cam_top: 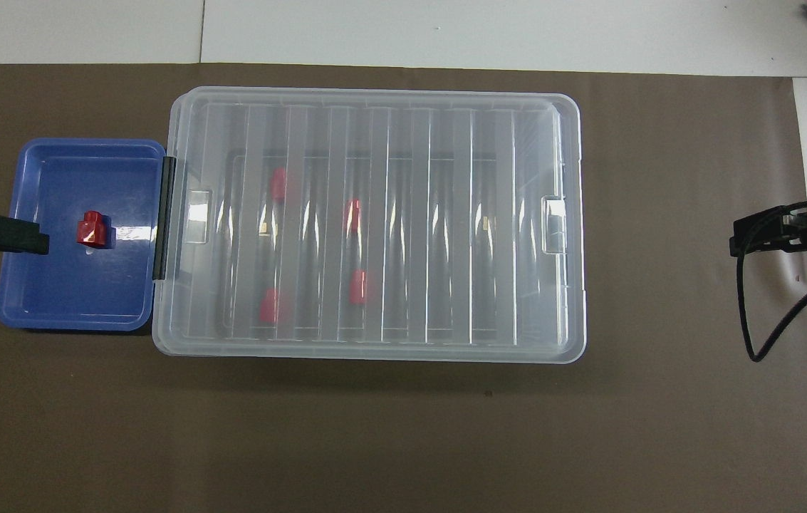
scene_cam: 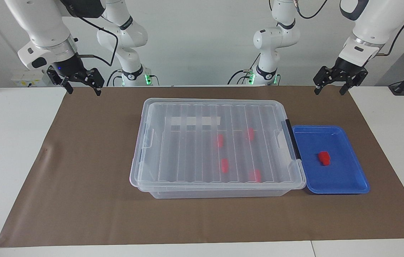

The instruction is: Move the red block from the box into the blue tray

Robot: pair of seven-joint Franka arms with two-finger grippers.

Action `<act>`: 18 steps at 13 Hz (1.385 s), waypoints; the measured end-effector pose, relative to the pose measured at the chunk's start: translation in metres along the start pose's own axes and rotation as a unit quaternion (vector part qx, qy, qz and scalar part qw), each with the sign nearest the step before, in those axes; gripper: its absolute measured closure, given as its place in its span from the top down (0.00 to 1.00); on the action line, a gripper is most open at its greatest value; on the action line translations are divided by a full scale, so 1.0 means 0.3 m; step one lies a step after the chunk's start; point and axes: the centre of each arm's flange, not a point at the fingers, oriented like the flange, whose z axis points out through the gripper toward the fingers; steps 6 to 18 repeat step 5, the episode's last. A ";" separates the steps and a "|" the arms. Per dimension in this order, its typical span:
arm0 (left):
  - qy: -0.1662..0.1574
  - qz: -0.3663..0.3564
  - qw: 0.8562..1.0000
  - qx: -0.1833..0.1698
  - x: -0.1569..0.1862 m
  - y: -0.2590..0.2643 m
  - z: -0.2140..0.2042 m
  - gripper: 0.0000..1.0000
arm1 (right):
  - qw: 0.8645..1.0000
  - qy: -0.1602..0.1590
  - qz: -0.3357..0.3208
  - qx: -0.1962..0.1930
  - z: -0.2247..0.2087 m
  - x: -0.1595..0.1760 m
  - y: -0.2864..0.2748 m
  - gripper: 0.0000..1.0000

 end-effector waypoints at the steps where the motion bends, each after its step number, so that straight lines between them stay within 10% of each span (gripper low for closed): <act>1: 0.000 0.000 1.000 0.000 0.000 -0.001 0.000 1.00 | 1.000 0.000 0.000 0.000 0.000 0.000 0.000 1.00; 18: 0.000 -0.003 1.000 0.005 -0.001 -0.015 -0.001 1.00 | 1.000 0.000 0.000 0.000 0.000 0.000 0.000 1.00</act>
